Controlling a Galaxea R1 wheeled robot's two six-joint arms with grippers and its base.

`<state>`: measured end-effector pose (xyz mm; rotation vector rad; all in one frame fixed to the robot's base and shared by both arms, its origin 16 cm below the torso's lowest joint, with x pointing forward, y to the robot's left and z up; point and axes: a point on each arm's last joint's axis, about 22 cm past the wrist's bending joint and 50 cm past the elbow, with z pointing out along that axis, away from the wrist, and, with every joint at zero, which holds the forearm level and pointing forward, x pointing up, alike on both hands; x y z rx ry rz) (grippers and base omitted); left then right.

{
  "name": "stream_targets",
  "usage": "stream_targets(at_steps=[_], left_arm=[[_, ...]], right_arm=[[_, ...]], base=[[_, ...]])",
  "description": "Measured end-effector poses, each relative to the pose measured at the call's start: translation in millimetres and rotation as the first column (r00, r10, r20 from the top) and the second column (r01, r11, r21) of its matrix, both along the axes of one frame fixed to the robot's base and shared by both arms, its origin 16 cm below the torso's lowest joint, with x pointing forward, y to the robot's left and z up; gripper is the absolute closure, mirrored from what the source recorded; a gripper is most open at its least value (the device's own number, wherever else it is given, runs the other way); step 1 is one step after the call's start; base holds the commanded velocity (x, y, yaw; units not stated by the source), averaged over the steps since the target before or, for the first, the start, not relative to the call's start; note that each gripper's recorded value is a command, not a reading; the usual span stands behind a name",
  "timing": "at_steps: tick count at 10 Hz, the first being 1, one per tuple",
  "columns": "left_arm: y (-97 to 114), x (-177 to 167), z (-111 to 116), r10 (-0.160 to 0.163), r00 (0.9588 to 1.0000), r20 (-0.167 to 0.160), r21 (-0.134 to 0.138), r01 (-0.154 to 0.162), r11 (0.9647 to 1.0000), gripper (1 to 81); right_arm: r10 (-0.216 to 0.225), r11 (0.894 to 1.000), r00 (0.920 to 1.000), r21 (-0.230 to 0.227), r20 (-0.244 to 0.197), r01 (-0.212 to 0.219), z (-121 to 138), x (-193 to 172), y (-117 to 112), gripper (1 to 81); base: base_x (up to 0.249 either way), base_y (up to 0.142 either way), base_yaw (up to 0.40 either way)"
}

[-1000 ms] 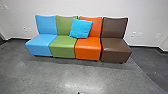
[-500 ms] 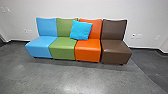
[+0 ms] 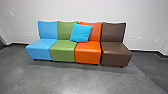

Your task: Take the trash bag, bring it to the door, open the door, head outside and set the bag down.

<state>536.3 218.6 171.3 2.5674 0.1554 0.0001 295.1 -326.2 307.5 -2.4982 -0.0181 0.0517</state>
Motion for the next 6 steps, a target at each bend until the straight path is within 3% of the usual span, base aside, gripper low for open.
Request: stream_targets(at_steps=[1, 3, 4, 6], left_arm=[[6, 11, -7, 0.007, 0.9999, 0.012, 0.011, -0.007, 0.9999, 1.0], [15, 17, -38, 0.022, 0.9997, 0.003, 0.038, -0.023, 0.9990, 1.0], [13, 18, -48, 0.022, 0.9997, 0.004, 0.042, -0.023, 0.9988, 1.0], [4, 40, -56, 0.018, 0.9986, 0.049, 0.034, -0.020, 0.9992, 1.0]], right_arm=[[0.016, 1.000, 0.9999, 0.004, 0.005, -0.016, -4, 12, 1, 1.0], [0.031, 1.000, 0.9995, 0.001, 0.006, -0.031, -16, 44, -1, 1.0], [0.045, 0.999, 0.9983, 0.003, 0.038, -0.045, -13, 72, 1, 1.0], [0.068, 0.998, 0.9932, -0.023, 0.094, -0.066, 1, 117, -11, 1.0]], base=[[0.000, 0.000, 0.000], [0.000, 0.000, 0.000], [0.000, 0.000, 0.000], [0.000, 0.000, 0.000]])
